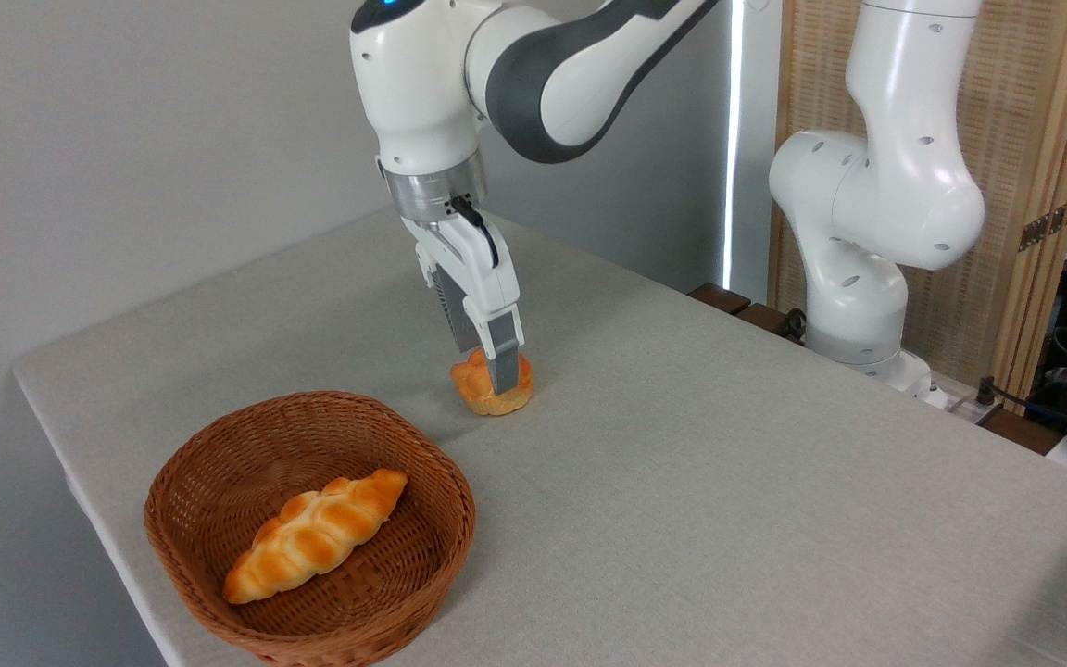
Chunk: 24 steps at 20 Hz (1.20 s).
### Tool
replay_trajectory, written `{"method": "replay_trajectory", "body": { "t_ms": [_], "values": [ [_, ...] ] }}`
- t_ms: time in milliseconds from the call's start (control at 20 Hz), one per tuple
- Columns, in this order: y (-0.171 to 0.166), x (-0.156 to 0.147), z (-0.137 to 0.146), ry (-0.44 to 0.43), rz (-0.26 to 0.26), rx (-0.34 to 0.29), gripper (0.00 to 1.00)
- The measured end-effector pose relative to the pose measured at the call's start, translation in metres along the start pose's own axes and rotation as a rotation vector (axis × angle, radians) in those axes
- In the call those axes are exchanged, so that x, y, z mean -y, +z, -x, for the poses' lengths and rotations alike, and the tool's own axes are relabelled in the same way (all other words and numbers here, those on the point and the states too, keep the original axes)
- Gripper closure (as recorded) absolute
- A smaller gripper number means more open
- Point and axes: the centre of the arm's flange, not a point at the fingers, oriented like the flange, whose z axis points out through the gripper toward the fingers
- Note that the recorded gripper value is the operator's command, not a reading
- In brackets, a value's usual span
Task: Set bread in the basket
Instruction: 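Lower the open gripper down around the round bread roll, then close the gripper on the round bread roll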
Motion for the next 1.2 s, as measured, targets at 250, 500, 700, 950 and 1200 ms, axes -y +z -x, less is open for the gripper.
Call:
{"method": "replay_trajectory", "body": {
  "t_ms": [250, 500, 700, 950, 1200],
  "values": [
    [0.029, -0.016, -0.008, 0.03, -0.019, 0.0, 0.0],
    [0.036, -0.02, -0.008, 0.036, -0.013, 0.011, 0.1],
    [0.038, -0.02, -0.008, 0.036, -0.011, 0.014, 0.53],
    [0.039, -0.02, -0.008, 0.037, -0.009, 0.015, 0.73],
    [0.039, -0.02, -0.008, 0.038, -0.009, 0.016, 0.76]
  ]
}}
